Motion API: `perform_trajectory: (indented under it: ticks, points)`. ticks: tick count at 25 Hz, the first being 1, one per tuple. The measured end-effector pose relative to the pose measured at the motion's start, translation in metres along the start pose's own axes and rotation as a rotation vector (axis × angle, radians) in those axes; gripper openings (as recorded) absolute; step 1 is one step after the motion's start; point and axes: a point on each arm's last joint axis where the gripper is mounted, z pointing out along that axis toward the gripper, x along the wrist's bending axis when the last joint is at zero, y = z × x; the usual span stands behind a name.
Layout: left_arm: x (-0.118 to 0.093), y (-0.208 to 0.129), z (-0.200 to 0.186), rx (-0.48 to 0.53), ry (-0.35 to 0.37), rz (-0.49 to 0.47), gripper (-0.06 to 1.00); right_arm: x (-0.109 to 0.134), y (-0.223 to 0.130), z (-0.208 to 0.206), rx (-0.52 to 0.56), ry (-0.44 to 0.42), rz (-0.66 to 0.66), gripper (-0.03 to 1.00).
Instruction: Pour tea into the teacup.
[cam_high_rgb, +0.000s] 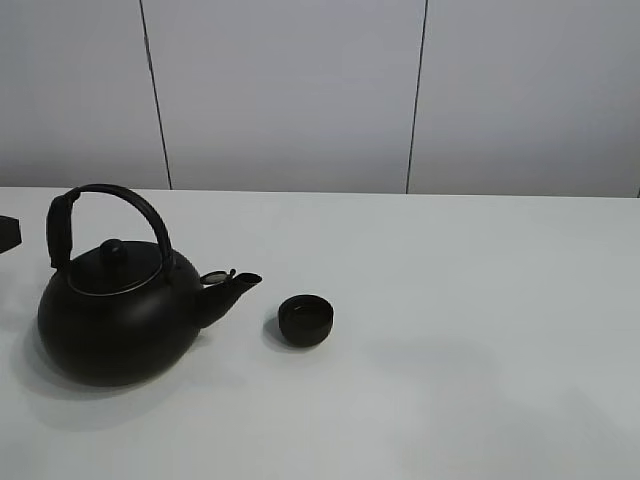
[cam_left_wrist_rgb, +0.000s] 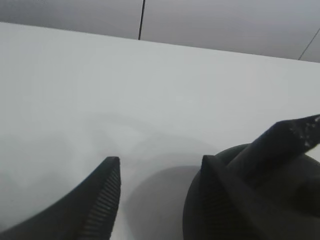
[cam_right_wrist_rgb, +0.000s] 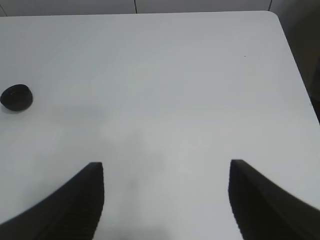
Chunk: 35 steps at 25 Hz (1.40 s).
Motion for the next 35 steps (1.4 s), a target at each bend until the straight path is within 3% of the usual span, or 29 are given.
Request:
perform_trajectory:
  ticks: [6,13,19,22,27,30,35]
  points:
    - [0.017,0.045,0.015,0.055,-0.019,-0.136,0.36,0.000,0.000,0.000,0.000,0.000,0.000,0.49]
    - [0.056,0.105,0.006,-0.018,0.134,-0.141,0.36,0.000,0.000,0.000,0.000,0.000,0.000,0.49]
    - [0.101,0.111,-0.011,-0.038,0.274,-0.198,0.36,0.000,0.000,0.000,0.000,0.000,0.000,0.49]
    - [0.112,0.114,-0.021,-0.051,0.320,-0.229,0.36,0.000,0.000,0.000,0.000,0.000,0.000,0.49]
    - [0.094,0.148,-0.054,-0.193,0.305,-0.166,0.36,0.000,0.000,0.000,-0.001,0.000,0.000,0.49]
    - [0.066,0.177,-0.081,-0.309,0.268,-0.096,0.36,0.000,0.000,0.000,-0.001,0.000,0.000,0.49]
    - [0.014,0.201,-0.107,-0.367,0.190,0.001,0.36,0.000,0.000,0.000,-0.001,0.000,0.000,0.49]
